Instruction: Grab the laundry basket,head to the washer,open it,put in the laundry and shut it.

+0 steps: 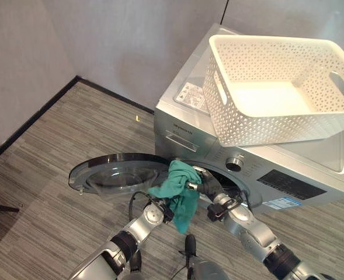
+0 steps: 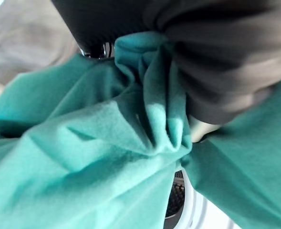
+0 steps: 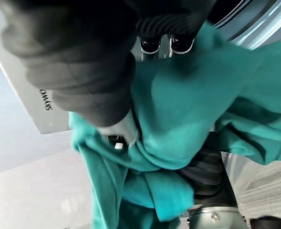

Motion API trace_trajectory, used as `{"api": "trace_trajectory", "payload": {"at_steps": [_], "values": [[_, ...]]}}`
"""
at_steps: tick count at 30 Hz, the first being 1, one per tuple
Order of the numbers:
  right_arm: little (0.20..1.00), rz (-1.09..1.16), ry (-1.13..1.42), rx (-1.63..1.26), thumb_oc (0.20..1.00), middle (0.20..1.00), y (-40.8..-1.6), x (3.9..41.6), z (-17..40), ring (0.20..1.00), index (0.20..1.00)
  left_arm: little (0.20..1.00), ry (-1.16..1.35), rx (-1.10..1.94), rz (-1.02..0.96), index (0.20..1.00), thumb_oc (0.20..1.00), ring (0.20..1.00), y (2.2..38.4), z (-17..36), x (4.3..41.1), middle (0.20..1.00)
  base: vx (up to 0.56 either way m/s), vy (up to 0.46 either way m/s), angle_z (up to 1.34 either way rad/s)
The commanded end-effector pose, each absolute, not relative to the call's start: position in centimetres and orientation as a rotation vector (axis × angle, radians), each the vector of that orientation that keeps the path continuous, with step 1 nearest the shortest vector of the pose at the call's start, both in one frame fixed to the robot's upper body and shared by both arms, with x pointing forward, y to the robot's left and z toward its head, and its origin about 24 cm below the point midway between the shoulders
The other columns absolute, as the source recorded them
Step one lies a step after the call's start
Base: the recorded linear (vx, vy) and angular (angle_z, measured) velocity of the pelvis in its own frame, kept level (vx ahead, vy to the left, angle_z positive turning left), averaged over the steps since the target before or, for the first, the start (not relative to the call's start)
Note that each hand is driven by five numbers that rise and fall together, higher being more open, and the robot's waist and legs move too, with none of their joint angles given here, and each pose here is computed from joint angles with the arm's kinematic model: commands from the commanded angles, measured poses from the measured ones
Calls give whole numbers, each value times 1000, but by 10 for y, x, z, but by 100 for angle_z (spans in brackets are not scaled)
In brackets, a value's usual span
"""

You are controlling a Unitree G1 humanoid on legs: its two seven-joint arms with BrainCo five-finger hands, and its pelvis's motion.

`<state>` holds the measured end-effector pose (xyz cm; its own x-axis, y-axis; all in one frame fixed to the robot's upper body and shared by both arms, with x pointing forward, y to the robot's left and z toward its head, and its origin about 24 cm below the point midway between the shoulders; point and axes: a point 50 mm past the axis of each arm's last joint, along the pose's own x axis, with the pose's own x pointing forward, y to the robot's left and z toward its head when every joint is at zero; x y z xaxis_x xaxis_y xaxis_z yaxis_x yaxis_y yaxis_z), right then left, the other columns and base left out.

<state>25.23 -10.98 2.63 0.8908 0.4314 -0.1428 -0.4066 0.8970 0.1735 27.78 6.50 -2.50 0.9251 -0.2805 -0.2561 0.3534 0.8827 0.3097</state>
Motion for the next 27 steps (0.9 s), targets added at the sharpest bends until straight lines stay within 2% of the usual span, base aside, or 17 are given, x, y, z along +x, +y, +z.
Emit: {"api": "trace_trajectory", "payload": {"at_steps": [1,6,7,8,11,13,16,20,21,27], "values": [[1000,397,74,172,1000,1000,-123,253,40,1000,1000,200,81,249,-344,200,200,200,47,7,299,200,0,0,0],[1000,274,178,594,1000,1000,-141,239,8,1000,1000,200,122,238,-336,200,200,200,56,-2,295,200,3,5,-2],[1000,274,178,595,1000,1000,-141,239,8,1000,1000,200,122,238,-336,200,200,200,56,-2,295,200,0,0,0],[1000,222,224,729,1000,1000,-146,229,-8,1000,1000,200,138,233,-337,200,200,200,60,-5,293,200,0,0,0],[1000,127,301,850,1000,1000,-161,210,-34,1000,1000,200,143,249,-344,200,200,200,67,-8,291,200,0,0,0],[1000,95,327,867,1000,1000,-167,202,-43,1000,1000,200,141,246,-346,200,200,200,69,-8,290,200,0,0,0],[1000,-129,505,851,1000,1000,-197,161,-90,1000,1000,200,155,211,-375,200,200,200,73,-11,284,200,0,0,0],[1000,-284,649,750,1000,1000,-218,135,-116,1000,1000,200,184,111,-379,200,200,200,73,-13,279,200,-6,3,-1],[1000,-369,734,727,1000,1000,-227,118,-129,1000,1000,200,220,67,-386,200,200,200,72,-19,274,200,-30,16,-6],[1000,-487,870,630,1000,1000,-233,99,-146,1000,1000,200,259,54,-413,200,200,200,63,-28,269,200,-43,14,-8]]}}
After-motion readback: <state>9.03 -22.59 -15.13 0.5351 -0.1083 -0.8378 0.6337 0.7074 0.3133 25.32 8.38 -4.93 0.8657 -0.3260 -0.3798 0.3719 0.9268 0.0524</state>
